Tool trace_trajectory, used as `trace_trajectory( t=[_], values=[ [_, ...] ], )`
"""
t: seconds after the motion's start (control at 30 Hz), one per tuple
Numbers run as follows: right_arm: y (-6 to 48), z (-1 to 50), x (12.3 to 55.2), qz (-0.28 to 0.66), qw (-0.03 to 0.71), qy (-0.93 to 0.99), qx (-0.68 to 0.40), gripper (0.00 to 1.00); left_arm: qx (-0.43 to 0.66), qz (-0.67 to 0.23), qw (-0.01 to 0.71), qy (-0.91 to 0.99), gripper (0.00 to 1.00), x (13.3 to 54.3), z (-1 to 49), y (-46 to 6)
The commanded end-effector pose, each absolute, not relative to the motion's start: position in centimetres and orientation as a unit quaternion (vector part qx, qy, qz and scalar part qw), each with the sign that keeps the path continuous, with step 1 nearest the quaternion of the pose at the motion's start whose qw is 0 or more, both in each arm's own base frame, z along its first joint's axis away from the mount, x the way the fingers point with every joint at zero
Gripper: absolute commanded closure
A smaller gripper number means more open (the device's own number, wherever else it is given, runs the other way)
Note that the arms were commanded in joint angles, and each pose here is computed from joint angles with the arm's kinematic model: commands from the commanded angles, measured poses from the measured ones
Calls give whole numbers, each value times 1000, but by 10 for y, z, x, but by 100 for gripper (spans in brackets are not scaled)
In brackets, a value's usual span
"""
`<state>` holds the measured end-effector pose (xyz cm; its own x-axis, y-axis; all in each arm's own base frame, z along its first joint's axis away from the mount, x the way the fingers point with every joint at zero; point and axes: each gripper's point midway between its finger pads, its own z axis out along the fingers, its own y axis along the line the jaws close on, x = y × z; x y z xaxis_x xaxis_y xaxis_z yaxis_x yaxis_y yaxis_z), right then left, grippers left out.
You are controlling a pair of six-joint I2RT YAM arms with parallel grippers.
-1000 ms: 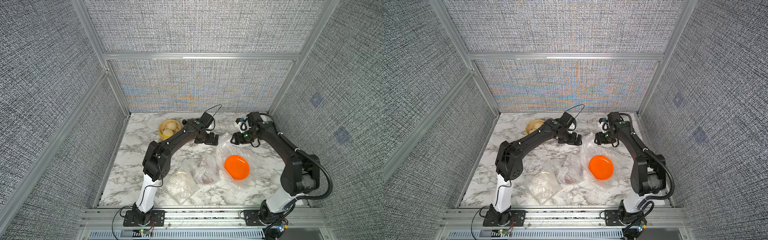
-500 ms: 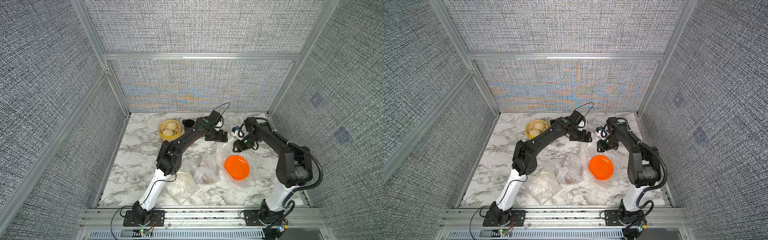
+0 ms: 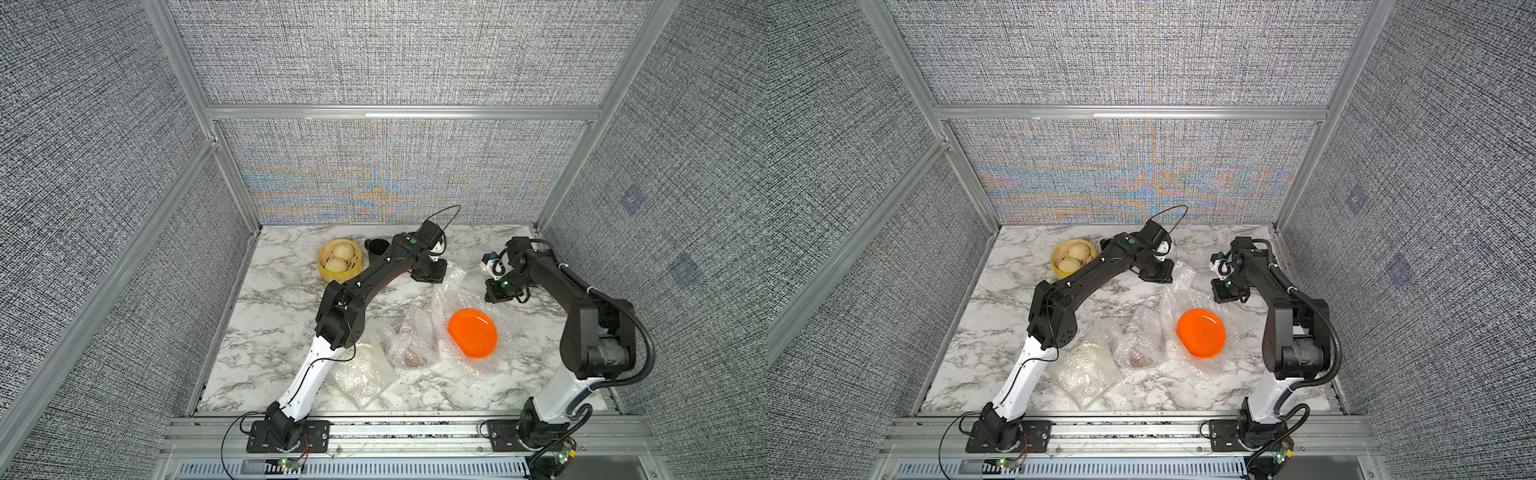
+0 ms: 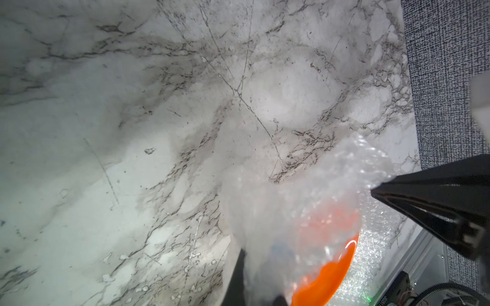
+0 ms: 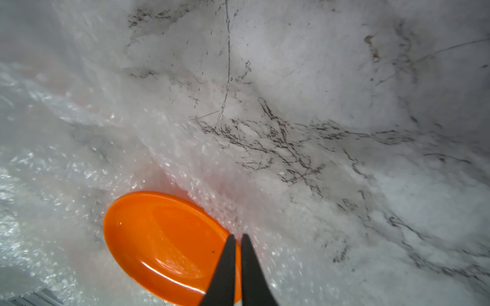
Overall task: Unpack dinner plates from bubble wrap
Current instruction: Unwrap the bubble wrap at the center of the board.
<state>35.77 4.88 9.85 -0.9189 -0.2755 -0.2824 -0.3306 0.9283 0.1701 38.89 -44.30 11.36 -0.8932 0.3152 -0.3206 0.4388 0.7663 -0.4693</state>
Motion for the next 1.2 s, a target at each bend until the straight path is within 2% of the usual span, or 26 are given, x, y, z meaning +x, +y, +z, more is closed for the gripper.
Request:
trace_trajectory(
  t=[0.0,0.13,0.4,0.47,0.63,0.7,0.8,1.03,1.17],
  values=[
    [57,109,365,109,161,964,-183,54,213,-288,108,927,94,387,115,-447],
    [77,98,368,135,133,956,-225,49,214,-295,108,925,94,386,116,-449],
    [89,74,391,113,107,949,-275,49,226,-300,97,922,95,381,112,-451],
    [89,73,391,115,102,949,-274,55,227,-298,98,922,95,382,111,-449],
    [82,69,381,107,99,953,-267,87,226,-299,101,922,95,385,113,-449],
    [78,71,377,107,99,957,-252,96,225,-300,103,921,96,388,113,-448],
    [63,76,373,101,108,970,-191,100,222,-299,107,922,96,393,112,-448],
    [-6,78,353,82,102,991,33,100,202,-305,122,922,96,409,116,-447],
    [-11,81,346,88,98,989,64,100,183,-311,120,925,96,416,114,-445]
  ],
)
